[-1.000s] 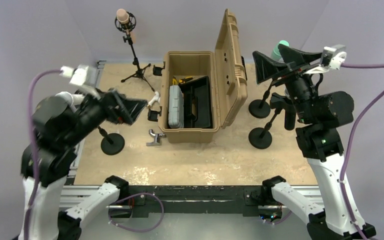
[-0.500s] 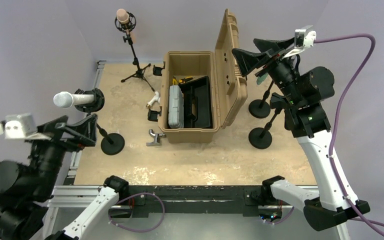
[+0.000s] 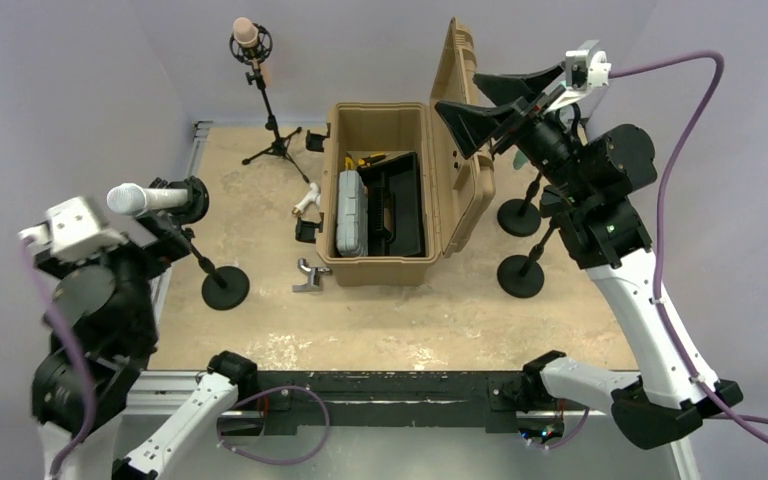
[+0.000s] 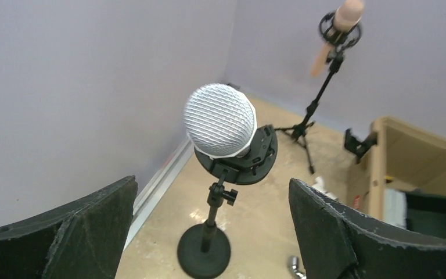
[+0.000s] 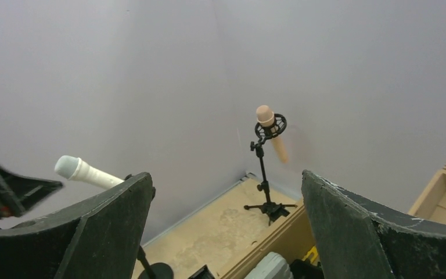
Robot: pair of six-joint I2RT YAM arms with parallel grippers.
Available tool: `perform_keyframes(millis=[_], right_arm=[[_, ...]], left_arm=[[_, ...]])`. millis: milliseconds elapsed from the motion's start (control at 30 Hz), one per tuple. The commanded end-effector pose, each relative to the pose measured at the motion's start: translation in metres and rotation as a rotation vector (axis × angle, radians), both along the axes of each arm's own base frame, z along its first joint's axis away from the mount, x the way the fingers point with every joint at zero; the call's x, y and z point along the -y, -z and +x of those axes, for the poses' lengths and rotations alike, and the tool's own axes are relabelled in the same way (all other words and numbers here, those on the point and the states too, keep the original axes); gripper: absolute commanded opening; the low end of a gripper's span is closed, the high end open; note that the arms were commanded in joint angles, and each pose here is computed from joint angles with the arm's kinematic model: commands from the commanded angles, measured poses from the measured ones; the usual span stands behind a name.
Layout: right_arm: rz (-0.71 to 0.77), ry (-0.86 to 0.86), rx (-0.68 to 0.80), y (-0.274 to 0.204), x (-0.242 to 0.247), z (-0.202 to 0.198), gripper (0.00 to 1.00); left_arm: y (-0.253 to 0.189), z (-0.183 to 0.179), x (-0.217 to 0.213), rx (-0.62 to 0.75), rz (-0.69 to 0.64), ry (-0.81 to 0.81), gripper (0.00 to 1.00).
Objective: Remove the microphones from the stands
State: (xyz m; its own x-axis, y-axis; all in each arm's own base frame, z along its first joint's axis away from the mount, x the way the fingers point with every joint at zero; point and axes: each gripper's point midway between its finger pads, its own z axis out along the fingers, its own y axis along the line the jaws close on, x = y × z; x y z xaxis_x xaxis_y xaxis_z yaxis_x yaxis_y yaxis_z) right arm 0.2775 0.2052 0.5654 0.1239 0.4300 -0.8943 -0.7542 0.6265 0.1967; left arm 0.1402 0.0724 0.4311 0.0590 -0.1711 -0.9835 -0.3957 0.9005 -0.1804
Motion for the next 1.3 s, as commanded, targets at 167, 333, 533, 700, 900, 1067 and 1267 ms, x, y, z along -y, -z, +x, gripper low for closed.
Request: perform_keyframes(millis=[167,333,533,700,900,1067,1267], right_arm=[[0.076,-0.104,0.016,-0.015,-0.02,-0.031,0.99],[0.082,-0.109,-0.002,-0.014,-0.029,-0.034,0.99],[0.086,-0.09,0.005,-0.014,-0.026,-0.036,0.99],[0.082,-0.066,0.001,-0.01,-0.023,-0.033,0.99],[0.079,-0.048,0.001,-0.008,-0.019,-0.033,0.99],[0.075,-0.052,-0.003,-0.005,-0.022,-0.031,0.99],[0.067,-0.056,-0.007,-0.003,-0.025,-0.029,0.99]], left_arm=[[0.016,0.05,0.001,0.07,-0.027,-0.148,0.99],[0.024,0.068,0.001,0.094,-0.074,-0.206,0.96],[0.039,0.075,-0.009,0.068,-0.087,-0.311,0.97],[0.043,0.084,-0.008,0.072,-0.095,-0.295,0.94],[0.045,0.09,-0.013,0.06,-0.081,-0.313,0.87],[0.047,0.099,-0.013,0.041,-0.07,-0.299,0.73],[0.042,0.103,-0.011,0.027,-0.028,-0.266,0.61]])
